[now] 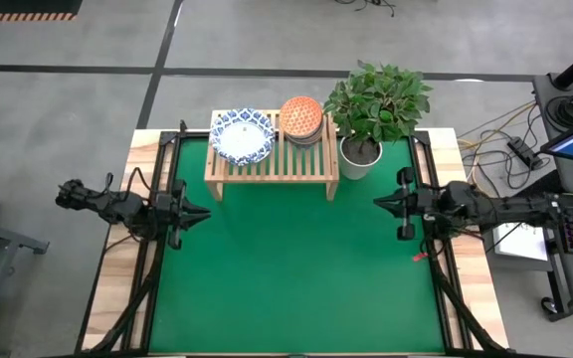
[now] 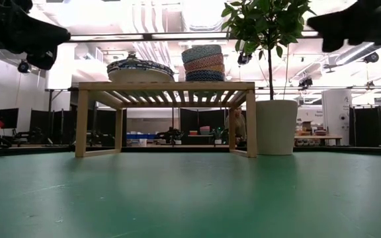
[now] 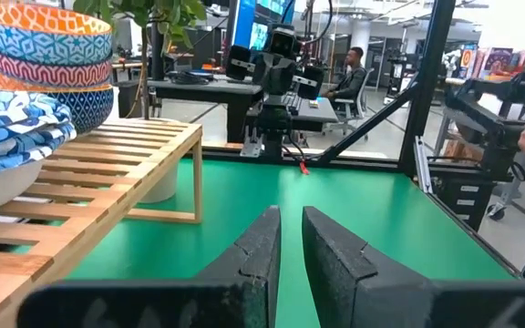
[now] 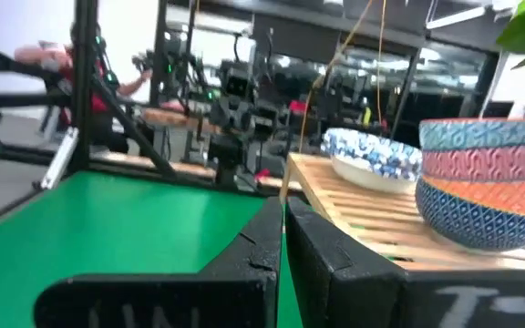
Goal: Place and stack bowls onto a shelf
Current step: Return to Home Position
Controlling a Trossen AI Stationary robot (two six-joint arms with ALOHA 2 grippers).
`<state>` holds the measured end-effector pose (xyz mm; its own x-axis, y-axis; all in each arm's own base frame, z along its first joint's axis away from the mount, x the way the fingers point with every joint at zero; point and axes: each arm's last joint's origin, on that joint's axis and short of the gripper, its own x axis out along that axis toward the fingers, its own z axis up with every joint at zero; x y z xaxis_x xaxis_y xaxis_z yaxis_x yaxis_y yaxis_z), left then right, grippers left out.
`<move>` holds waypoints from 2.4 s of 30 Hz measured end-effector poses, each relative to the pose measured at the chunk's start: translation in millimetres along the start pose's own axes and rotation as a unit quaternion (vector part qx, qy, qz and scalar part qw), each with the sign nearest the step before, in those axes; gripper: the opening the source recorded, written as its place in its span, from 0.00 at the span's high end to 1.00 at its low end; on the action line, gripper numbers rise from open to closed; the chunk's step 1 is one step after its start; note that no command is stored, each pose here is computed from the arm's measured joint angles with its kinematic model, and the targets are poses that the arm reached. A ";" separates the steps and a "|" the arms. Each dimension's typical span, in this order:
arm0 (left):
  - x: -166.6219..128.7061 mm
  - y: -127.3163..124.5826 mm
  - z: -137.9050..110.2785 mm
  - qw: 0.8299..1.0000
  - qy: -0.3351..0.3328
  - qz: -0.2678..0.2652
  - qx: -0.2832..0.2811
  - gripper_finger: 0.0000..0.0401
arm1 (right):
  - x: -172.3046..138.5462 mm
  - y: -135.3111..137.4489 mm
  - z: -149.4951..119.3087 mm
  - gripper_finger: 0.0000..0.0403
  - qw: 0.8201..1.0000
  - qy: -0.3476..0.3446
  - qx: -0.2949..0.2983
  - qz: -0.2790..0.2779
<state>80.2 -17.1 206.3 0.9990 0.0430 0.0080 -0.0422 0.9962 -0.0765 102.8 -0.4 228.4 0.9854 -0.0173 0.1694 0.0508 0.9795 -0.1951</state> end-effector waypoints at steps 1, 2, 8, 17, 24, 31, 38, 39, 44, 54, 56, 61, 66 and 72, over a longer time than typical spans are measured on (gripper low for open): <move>0.2 -0.1 -0.1 1.000 -0.002 0.000 0.001 0.92 | -2.9 0.2 -0.8 0.98 1.000 -0.001 0.000 0.001; 0.2 -0.1 0.0 1.000 -0.003 0.000 0.003 0.92 | -6.0 0.4 -1.5 0.98 1.000 -0.003 0.000 0.003; 0.1 1.4 0.0 0.999 -0.002 0.026 0.031 0.92 | -19.6 3.1 -5.9 0.98 0.999 -0.040 0.004 0.031; 0.2 3.6 -3.8 0.998 0.009 0.062 -0.032 0.92 | -16.1 12.5 -31.1 0.98 0.992 -0.074 0.010 0.098; 0.7 3.6 -6.4 0.998 0.027 0.062 0.019 0.92 | -13.5 10.5 -46.4 0.98 0.997 0.018 0.073 0.026; 1.0 3.4 -5.7 0.998 0.026 0.062 0.020 0.92 | -13.1 11.7 -60.3 0.98 0.988 0.094 0.124 0.003; 1.3 3.3 -5.9 0.997 0.028 0.062 0.021 0.92 | -12.3 12.1 -62.2 0.98 0.987 0.106 0.124 0.003; 1.5 3.2 -6.0 0.997 0.029 0.062 0.021 0.92 | -12.3 12.2 -62.3 0.98 0.987 0.106 0.124 0.003; 1.5 3.2 -6.2 0.997 0.029 0.062 0.022 0.92 | -12.3 12.2 -62.4 0.98 0.987 0.107 0.123 0.003; 1.5 3.2 -6.1 0.997 0.029 0.062 0.022 0.92 | -12.3 12.2 -62.6 0.98 0.986 0.108 0.123 0.004; 1.6 3.2 -6.2 0.997 0.029 0.062 0.022 0.92 | -12.3 12.2 -62.5 0.98 0.986 0.108 0.123 0.003; 1.6 3.2 -6.2 0.997 0.029 0.062 0.022 0.92 | -12.3 12.2 -62.6 0.98 0.986 0.108 0.123 0.003; 1.6 3.2 -6.2 0.997 0.029 0.062 0.022 0.92 | -12.3 12.2 -62.6 0.98 0.986 0.108 0.123 0.003; 1.6 3.2 -6.2 0.997 0.029 0.062 0.022 0.92 | -12.3 12.2 -62.6 0.98 0.986 0.109 0.124 0.003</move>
<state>81.7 -14.3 199.9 0.9850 0.1627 -0.0574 -0.1646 0.9859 -0.0297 101.5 -0.8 163.4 0.9985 -0.0271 -0.0475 0.0295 0.9983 0.0503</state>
